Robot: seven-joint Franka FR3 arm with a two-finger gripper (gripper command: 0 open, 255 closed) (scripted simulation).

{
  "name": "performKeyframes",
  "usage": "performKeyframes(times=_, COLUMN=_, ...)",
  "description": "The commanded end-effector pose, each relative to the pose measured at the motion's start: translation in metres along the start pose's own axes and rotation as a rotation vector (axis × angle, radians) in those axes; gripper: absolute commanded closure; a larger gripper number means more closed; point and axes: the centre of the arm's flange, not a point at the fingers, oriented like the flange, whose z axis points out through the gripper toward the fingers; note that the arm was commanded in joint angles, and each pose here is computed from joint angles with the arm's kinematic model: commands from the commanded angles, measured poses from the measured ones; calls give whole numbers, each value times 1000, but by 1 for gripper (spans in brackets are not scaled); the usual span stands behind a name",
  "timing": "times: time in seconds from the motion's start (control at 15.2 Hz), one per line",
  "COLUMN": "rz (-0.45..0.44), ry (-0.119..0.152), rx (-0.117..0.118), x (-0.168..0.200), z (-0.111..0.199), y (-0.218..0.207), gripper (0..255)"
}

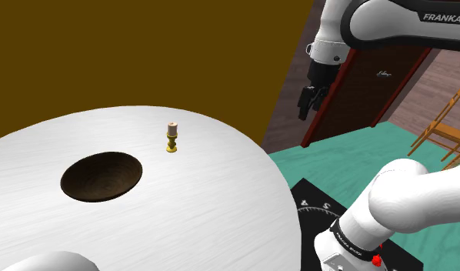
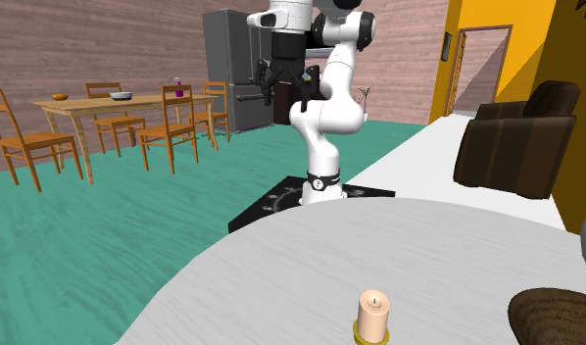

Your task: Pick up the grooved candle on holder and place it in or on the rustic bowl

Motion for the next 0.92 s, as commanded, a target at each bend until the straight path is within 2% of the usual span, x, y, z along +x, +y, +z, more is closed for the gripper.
performKeyframes(times=0.0, rz=0, ry=0, rx=0, x=0, z=0, y=0, gripper=0)
performKeyframes(times=0.86, rz=0, ry=107, rx=20, x=108, z=56, y=-101, gripper=0)
